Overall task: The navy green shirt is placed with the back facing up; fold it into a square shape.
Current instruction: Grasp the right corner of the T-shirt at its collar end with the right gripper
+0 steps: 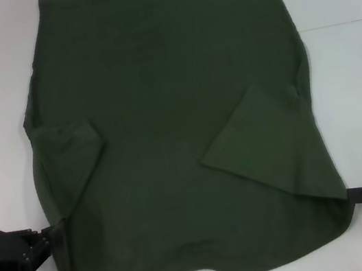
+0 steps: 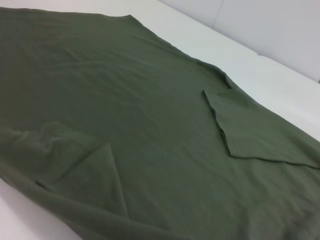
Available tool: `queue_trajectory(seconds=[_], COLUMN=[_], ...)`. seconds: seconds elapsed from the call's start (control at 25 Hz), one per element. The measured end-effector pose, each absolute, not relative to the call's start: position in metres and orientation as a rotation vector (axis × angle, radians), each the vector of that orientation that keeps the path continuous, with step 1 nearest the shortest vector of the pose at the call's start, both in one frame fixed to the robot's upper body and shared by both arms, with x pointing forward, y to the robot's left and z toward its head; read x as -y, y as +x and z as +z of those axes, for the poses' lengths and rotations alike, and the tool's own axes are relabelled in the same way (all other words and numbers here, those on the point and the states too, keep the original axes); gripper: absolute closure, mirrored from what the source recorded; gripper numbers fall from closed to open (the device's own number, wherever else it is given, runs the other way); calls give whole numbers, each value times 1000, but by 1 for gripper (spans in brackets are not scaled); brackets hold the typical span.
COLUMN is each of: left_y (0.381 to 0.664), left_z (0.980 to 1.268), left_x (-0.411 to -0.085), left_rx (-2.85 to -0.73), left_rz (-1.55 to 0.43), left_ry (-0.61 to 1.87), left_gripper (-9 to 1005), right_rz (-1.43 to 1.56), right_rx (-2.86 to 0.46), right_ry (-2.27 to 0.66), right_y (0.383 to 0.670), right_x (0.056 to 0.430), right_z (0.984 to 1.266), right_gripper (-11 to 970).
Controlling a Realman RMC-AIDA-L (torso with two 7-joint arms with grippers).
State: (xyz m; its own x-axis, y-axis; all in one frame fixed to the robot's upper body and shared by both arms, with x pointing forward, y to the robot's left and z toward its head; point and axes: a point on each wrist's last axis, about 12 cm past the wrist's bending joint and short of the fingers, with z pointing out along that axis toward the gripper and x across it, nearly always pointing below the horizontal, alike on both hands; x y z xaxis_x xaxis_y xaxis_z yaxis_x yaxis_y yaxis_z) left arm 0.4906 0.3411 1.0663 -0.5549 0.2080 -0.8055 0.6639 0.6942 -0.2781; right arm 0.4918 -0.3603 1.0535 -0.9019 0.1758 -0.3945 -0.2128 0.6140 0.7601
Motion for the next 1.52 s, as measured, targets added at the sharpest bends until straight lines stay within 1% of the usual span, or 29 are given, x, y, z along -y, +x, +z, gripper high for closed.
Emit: queue_trajectory(seconds=[0.32,1.52], left_y=[491,494], left_z=[1066,1067], left_x=[-341,-341], left_rx=[-2112,-2105], left_rz=[-733,-716], left_ry=[668,676], left_gripper=[936,936], right_rz=[1213,1216], right_rx=[-2411,-2469], right_ry=[-34,-28], right_y=[498,505], right_x=[353,343], right_z=[1053,1050], right_gripper=[112,181])
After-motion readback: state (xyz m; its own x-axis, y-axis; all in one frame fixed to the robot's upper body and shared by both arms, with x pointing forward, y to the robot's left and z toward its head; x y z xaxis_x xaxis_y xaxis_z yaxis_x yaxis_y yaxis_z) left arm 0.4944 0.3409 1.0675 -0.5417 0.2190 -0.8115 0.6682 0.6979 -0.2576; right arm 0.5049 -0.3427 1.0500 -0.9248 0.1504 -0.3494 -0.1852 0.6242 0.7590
